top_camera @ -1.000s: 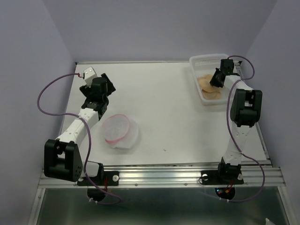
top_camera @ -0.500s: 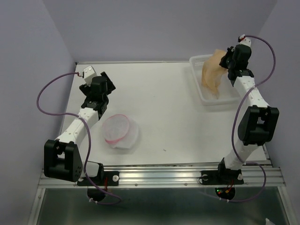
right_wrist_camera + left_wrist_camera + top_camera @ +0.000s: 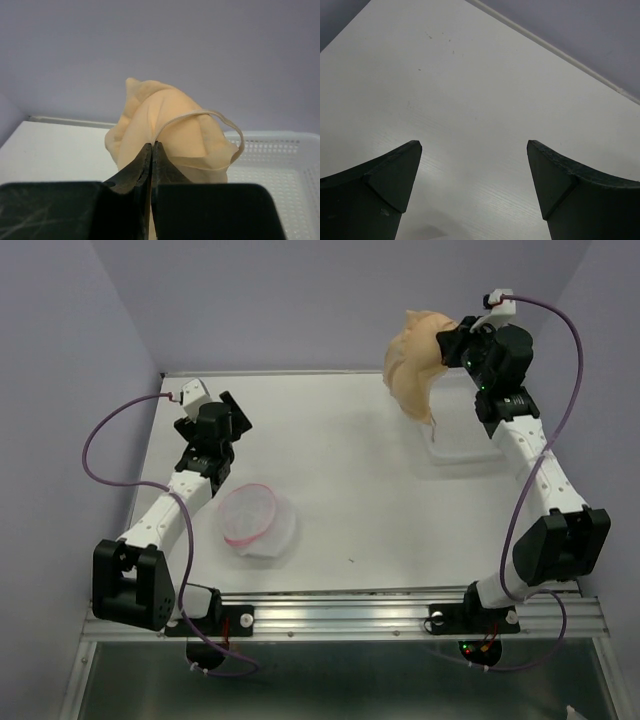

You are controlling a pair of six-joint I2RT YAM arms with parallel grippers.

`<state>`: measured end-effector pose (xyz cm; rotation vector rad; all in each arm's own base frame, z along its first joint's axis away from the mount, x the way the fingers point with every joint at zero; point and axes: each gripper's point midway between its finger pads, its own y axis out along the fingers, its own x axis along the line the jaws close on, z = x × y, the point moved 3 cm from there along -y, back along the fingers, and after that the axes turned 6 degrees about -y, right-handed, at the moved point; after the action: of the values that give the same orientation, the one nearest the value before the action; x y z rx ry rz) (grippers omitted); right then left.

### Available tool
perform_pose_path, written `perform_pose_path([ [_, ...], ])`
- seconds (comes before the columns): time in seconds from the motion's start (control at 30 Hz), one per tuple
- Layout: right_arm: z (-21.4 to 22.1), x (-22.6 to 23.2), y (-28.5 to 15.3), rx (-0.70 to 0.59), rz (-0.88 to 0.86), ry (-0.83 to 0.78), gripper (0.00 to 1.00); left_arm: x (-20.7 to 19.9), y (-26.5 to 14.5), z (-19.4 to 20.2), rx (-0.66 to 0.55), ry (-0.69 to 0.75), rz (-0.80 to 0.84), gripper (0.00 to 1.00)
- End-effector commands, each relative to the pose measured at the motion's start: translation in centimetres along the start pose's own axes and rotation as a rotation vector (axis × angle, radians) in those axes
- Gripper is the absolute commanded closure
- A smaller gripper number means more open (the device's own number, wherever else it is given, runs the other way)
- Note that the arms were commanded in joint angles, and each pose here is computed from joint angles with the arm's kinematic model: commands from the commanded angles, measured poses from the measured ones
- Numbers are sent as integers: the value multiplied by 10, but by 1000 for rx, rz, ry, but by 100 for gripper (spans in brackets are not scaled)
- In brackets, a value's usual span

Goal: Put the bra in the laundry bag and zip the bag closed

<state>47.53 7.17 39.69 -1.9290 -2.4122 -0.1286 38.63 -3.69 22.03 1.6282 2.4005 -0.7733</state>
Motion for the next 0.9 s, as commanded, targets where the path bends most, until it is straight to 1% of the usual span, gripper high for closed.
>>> perform_pose_path([
  [0.0, -62, 51, -23, -169, -229, -25, 99, -23, -15, -34, -91, -70, 86, 1],
  [0.1, -61, 75, -34, -151, -336, 14, 99, -26, -17, -36, -98, -87, 100, 1],
  [0.17, -55, 76, -36, -123, -328, 99, 99, -27, -19, -37, -99, -90, 112, 1],
  [0.27, -22, 95, -40, -25, -389, 240, 99, -26, -22, -39, -109, -99, 106, 1],
  [0.3, 9, 115, -43, 45, -446, 306, 99, -25, -23, -40, -116, -115, 105, 1],
  [0.33, 26, 126, -44, 83, -466, 333, 99, -25, -23, -40, -122, -121, 110, 1],
  [0.4, 55, 149, -42, 155, -494, 350, 99, -26, -24, -41, -127, -122, 117, 1],
  [0.43, 75, 173, -39, 226, -527, 340, 99, -27, -23, -41, -127, -115, 120, 1],
  [0.5, 87, 195, -36, 274, -555, 294, 99, -26, -22, -42, -131, -105, 110, 1],
  [0.53, 89, 206, -36, 282, -566, 285, 99, -26, -22, -42, -131, -104, 107, 1],
  [0.57, 92, 227, -41, 290, -603, 272, 99, -25, -22, -42, -133, -106, 101, 1],
  [0.6, 94, 230, -40, 284, -573, 267, 99, -25, -22, -41, -133, -108, 99, 1],
  [0.67, 96, 240, -44, 282, -572, 268, 99, -24, -23, -42, -135, -107, 99, 1],
  [0.77, 98, 242, -45, 291, -545, 328, 99, -24, -23, -42, -135, -106, 102, 1],
  [0.87, 98, 231, -41, 278, -448, 360, 99, -27, -23, -43, -131, -101, 115, 1],
])
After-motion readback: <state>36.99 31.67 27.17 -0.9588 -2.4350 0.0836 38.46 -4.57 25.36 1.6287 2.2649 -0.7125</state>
